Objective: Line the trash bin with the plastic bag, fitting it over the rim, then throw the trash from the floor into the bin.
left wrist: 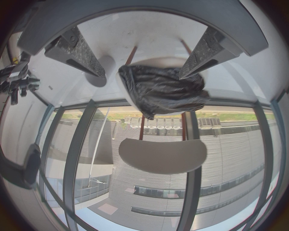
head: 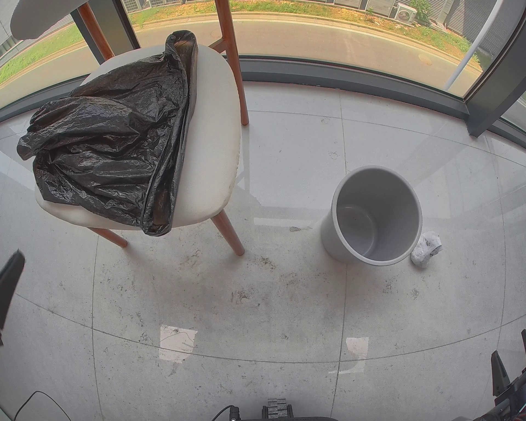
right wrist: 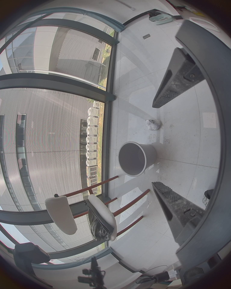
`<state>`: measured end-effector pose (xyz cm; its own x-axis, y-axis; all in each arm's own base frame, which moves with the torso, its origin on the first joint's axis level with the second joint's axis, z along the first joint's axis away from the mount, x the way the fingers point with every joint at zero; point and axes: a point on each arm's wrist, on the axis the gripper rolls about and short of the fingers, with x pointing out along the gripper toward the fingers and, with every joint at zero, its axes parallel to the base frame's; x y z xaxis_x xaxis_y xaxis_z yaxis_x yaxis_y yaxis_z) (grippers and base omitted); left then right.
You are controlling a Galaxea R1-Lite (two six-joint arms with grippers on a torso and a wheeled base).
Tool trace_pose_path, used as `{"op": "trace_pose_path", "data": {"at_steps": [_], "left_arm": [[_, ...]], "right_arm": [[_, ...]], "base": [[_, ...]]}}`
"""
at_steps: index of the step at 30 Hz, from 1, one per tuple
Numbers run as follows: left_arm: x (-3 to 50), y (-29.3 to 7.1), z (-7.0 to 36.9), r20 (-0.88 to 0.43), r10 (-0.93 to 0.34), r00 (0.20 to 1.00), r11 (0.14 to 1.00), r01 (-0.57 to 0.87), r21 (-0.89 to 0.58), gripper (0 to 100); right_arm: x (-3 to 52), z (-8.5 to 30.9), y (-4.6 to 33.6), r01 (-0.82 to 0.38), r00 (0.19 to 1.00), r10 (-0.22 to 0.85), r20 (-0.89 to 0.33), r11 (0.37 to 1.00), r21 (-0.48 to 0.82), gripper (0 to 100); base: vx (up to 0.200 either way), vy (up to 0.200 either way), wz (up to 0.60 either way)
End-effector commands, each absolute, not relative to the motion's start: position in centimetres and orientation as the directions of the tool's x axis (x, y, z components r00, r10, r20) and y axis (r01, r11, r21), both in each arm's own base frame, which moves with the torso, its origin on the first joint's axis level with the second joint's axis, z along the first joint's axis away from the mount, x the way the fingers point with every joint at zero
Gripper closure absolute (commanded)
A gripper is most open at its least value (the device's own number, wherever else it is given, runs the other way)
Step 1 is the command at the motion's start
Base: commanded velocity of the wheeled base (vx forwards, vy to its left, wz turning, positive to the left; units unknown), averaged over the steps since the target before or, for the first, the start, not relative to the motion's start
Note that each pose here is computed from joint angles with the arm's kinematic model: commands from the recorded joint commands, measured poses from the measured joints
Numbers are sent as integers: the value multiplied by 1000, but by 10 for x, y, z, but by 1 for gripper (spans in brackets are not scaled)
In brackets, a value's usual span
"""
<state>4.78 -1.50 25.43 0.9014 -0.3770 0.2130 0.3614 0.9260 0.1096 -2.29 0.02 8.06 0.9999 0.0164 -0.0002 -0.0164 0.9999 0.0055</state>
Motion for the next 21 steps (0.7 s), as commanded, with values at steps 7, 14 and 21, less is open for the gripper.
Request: {"op": "trace_pose_path", "data": {"at_steps": [7, 14, 21], "left_arm": [[236, -109, 303, 15, -610, 792, 792, 609, 41, 0], [266, -139, 319, 17, -534, 846, 846, 534, 3, 0], [278, -143, 328, -67, -442, 895, 897, 442, -11, 0]], "right_arm": [[-22, 76, 0, -17, 1000, 17, -14, 1000, 8, 0], [-22, 76, 0, -15, 1000, 15, -14, 1000, 8, 0], [-22, 76, 0, -15, 1000, 15, -12, 1000, 8, 0]], "base": [[0, 0, 0], [0, 0, 0], [0, 0, 0]]}}
